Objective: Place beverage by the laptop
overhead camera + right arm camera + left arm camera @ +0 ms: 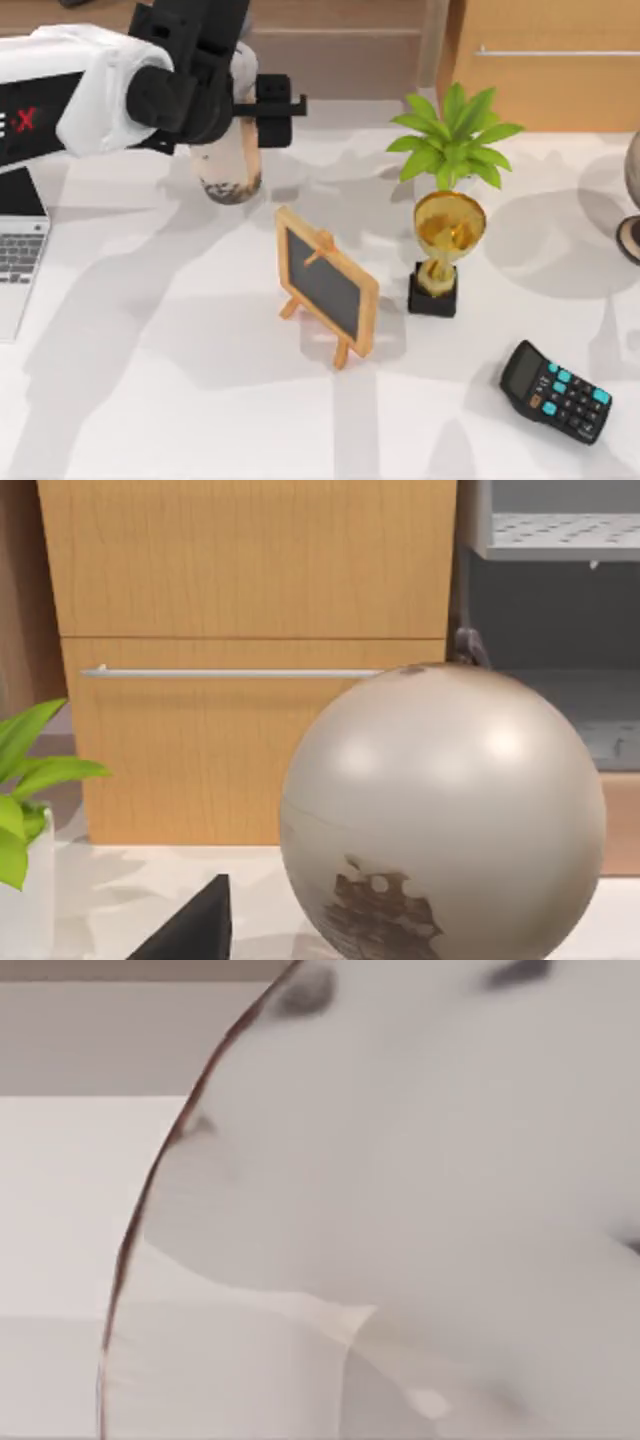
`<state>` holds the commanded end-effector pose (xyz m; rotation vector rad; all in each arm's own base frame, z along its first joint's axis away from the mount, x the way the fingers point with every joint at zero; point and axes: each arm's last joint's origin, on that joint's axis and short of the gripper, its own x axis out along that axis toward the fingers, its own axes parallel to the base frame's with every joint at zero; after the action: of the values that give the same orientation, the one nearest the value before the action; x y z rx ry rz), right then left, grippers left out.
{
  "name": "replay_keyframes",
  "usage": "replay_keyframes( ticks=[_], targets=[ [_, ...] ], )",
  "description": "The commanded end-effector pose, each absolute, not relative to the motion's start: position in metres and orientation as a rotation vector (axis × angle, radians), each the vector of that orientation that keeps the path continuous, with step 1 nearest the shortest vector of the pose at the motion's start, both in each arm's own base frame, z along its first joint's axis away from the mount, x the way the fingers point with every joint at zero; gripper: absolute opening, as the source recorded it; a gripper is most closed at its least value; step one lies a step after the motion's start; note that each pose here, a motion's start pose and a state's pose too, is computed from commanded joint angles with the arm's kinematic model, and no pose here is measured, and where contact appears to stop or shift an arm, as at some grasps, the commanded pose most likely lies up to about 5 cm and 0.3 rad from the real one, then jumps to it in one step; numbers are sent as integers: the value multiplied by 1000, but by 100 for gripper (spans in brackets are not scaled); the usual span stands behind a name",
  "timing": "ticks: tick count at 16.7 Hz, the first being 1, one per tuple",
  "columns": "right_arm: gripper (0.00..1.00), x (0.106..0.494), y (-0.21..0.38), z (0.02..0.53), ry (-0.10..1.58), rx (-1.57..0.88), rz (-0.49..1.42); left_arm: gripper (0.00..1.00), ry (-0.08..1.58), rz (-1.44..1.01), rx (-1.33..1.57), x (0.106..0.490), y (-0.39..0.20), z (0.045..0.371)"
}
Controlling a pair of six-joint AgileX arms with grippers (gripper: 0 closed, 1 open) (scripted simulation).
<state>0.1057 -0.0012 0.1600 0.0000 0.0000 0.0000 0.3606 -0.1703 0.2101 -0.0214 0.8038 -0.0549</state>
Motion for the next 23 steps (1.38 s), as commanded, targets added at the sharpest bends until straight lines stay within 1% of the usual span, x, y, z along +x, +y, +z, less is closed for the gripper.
replay_keyframes(
  ticks=[6,13,23],
  targets=[
    [100,106,-1,160,0,0,0,0,794,-64,-8,350,-145,220],
    [100,106,-1,160,0,0,0,0,799,-66,3,325,-103,225],
    [100,106,-1,160,0,0,0,0,818,-52,12,283,-54,218]
  ],
)
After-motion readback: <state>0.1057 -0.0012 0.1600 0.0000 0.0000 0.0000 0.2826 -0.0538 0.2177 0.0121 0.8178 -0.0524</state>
